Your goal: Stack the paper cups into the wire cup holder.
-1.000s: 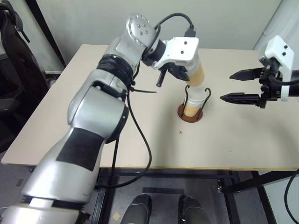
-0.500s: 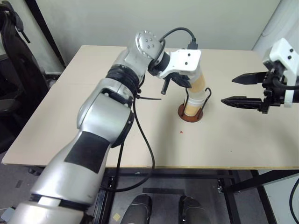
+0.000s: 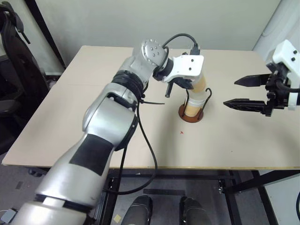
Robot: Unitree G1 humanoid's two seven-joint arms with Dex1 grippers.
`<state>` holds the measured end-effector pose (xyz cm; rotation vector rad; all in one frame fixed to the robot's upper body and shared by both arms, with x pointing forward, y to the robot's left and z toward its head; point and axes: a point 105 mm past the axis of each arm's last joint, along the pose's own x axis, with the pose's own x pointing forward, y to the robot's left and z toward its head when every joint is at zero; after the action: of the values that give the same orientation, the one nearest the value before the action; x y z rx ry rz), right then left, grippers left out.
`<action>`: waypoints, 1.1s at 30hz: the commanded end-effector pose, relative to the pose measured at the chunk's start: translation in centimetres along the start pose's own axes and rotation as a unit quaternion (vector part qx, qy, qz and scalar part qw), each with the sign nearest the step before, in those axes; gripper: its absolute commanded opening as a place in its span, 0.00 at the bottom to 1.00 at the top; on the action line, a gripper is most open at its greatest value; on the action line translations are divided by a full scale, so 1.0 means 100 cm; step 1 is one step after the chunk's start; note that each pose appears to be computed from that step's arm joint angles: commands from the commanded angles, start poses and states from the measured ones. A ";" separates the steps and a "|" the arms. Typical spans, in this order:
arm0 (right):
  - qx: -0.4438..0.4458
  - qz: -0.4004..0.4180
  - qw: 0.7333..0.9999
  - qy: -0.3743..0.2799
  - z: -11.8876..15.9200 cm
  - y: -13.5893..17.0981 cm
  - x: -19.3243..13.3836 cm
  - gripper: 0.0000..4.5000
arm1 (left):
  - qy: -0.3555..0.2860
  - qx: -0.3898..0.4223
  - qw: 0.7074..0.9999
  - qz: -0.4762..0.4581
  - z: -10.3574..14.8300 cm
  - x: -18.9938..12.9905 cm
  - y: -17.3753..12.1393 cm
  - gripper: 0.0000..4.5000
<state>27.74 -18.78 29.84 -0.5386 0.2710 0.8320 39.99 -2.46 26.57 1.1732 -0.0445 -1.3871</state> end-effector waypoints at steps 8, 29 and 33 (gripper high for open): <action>-0.018 -0.020 1.000 -0.011 0.010 -0.001 -0.010 0.93 | 0.001 -0.005 1.000 -0.010 -0.003 0.007 -0.006 0.05; -0.028 -0.018 0.999 -0.022 0.015 -0.007 -0.007 0.93 | -0.095 -0.062 0.989 0.094 0.033 -0.002 0.029 0.94; -0.037 -0.010 0.999 -0.024 0.016 -0.011 -0.002 0.93 | -0.140 -0.102 0.975 0.142 0.037 -0.024 0.045 0.94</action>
<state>28.50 -18.76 30.65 -0.5596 0.2371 0.8379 40.46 -4.10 29.31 0.8143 -0.1614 -1.2992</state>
